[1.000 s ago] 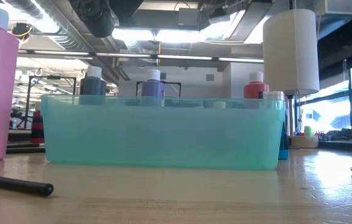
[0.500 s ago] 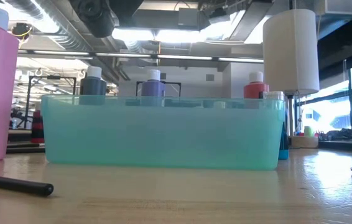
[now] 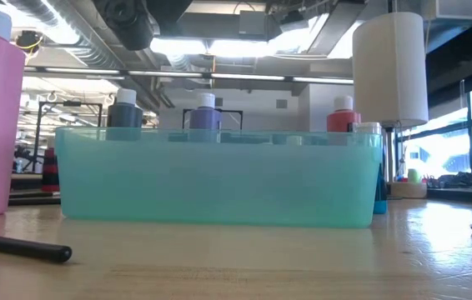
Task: Pick & Place Paint Supplies
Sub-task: Put the green paint bottle into the light green bin
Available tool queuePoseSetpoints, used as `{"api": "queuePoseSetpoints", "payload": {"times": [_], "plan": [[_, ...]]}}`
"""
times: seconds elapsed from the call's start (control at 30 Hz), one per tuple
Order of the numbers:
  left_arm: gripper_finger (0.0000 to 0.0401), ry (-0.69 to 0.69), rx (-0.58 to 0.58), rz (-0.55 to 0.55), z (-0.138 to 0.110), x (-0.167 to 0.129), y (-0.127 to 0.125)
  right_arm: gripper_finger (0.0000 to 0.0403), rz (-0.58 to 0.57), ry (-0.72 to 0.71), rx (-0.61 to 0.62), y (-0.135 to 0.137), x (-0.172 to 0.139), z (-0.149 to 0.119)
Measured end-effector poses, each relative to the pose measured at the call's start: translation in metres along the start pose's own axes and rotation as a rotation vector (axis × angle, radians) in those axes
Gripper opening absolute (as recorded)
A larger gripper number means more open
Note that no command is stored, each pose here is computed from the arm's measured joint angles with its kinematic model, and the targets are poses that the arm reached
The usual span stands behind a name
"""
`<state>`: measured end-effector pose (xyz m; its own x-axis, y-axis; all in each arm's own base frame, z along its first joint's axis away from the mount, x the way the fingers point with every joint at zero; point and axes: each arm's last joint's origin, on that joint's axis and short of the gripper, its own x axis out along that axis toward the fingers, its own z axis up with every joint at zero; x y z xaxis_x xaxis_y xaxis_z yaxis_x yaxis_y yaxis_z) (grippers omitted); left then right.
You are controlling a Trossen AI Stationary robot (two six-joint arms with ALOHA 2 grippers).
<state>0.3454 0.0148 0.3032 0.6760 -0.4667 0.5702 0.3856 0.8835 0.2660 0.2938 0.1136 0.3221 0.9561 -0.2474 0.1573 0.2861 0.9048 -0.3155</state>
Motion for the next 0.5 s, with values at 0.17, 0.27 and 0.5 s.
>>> {"api": "queuePoseSetpoints", "payload": {"times": [0.17, 0.27, 0.5], "plan": [[0.0108, 0.0, 0.001, -0.001, 0.0, 0.0, 0.0, 0.0117, 0.001, 0.003, -0.002, 0.0, -0.0001, -0.0001], [0.0113, 0.004, 0.013, -0.006, -0.0004, 0.0, -0.0002, 0.0117, 0.001, 0.004, 0.0, 0.0, -0.0001, -0.0003], [0.0163, 0.017, 0.009, -0.012, -0.0014, 0.0001, -0.0002, 0.0117, 0.004, 0.008, 0.004, 0.0003, -0.0001, -0.0009]]}}
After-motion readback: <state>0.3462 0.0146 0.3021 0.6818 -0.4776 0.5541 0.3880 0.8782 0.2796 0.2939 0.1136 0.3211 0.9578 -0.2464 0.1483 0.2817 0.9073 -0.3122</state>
